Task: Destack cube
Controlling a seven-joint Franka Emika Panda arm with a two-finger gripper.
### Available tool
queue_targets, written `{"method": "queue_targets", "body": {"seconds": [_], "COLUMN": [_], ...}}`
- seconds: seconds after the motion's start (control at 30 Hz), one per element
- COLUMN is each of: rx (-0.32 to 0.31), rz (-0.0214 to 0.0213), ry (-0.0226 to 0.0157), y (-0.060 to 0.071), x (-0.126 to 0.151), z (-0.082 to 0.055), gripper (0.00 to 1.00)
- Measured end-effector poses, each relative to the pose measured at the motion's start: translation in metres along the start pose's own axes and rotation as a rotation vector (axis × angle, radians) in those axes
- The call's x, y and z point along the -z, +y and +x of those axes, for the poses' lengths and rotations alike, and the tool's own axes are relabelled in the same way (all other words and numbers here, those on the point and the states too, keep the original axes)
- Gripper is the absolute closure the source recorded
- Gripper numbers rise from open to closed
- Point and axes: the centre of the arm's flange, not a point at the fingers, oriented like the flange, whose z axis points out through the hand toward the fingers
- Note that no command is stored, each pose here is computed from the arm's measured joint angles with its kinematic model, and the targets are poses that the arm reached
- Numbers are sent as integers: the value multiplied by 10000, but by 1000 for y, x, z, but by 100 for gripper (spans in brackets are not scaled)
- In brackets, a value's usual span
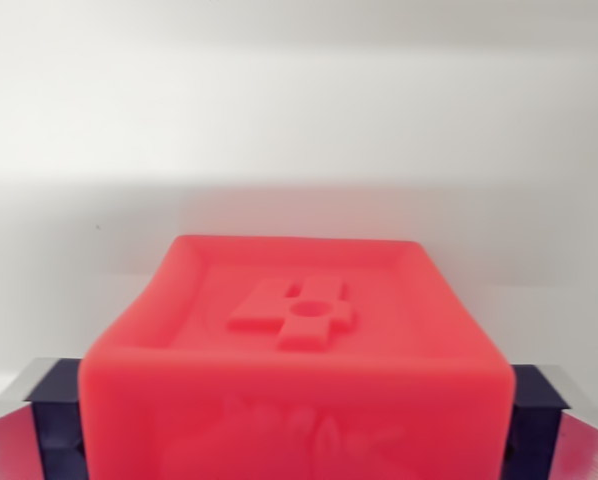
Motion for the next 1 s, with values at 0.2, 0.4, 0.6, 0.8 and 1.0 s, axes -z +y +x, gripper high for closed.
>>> {"method": "queue_targets", "body": {"seconds": [0.2,0.4,0.6,0.8,1.0], "rx": [0,0,0,0,-3], "rz": [7,8,7,18,47], "ry": [5,6,5,11,20], "y": [0,0,0,0,-1], "x": [0,0,0,3,13], "z": [0,0,0,0,1], "gripper": [0,0,0,0,0]}}
